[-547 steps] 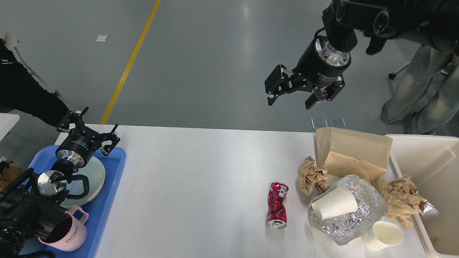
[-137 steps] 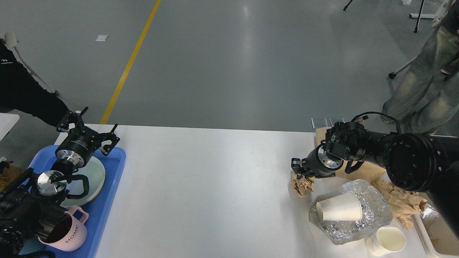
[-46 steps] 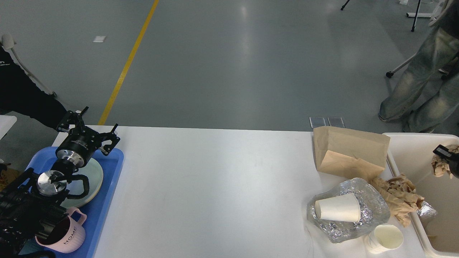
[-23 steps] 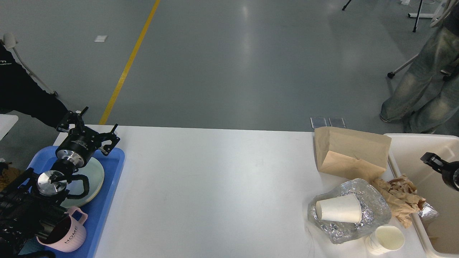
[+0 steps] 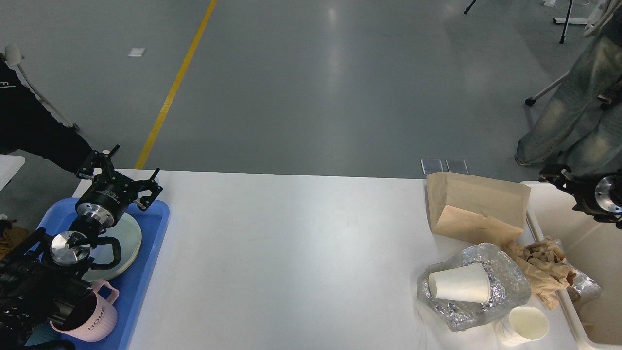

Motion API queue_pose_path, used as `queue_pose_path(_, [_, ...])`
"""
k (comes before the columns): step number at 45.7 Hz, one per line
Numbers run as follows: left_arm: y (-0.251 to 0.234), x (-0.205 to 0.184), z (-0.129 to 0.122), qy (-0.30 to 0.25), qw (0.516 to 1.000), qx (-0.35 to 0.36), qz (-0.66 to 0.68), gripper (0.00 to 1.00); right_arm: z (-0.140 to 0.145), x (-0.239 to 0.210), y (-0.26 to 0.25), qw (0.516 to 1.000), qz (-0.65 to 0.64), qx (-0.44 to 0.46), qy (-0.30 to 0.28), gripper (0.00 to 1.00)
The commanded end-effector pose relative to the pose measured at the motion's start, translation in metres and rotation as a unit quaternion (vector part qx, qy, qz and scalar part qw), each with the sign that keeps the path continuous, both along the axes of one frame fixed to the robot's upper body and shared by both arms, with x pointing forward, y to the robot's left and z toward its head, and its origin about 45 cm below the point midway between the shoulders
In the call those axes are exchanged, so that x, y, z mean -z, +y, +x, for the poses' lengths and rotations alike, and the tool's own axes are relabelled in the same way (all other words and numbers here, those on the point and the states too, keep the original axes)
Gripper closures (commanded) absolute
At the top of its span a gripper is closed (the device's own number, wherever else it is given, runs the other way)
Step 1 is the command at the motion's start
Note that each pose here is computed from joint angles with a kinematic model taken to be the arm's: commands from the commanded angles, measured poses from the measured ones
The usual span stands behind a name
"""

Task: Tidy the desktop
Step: 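Open the right gripper to drop the paper into the white bin, then move the right gripper back over the table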

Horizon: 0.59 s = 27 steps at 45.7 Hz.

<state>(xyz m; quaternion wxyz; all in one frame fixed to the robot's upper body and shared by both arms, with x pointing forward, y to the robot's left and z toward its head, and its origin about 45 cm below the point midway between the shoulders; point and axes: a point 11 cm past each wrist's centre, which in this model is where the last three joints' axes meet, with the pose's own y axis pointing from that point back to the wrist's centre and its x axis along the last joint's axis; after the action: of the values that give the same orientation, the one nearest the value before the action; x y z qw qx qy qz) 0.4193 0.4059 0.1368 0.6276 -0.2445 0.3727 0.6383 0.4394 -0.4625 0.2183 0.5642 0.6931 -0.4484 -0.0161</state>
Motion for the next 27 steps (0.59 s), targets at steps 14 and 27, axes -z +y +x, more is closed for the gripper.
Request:
queue_pose_path(14, [0.0, 0.0, 0.0, 0.0, 1.0, 0.0, 0.0, 0.03, 0.05, -0.071, 0.15, 0.978, -0.077, -0.193, 0.023, 0.0])
queue_pose_path(27, [0.0, 0.0, 0.0, 0.0, 1.0, 0.0, 0.0, 0.03, 0.025, -0.052, 0.231, 0.938, -0.106, -0.299, 0.139, 0.0])
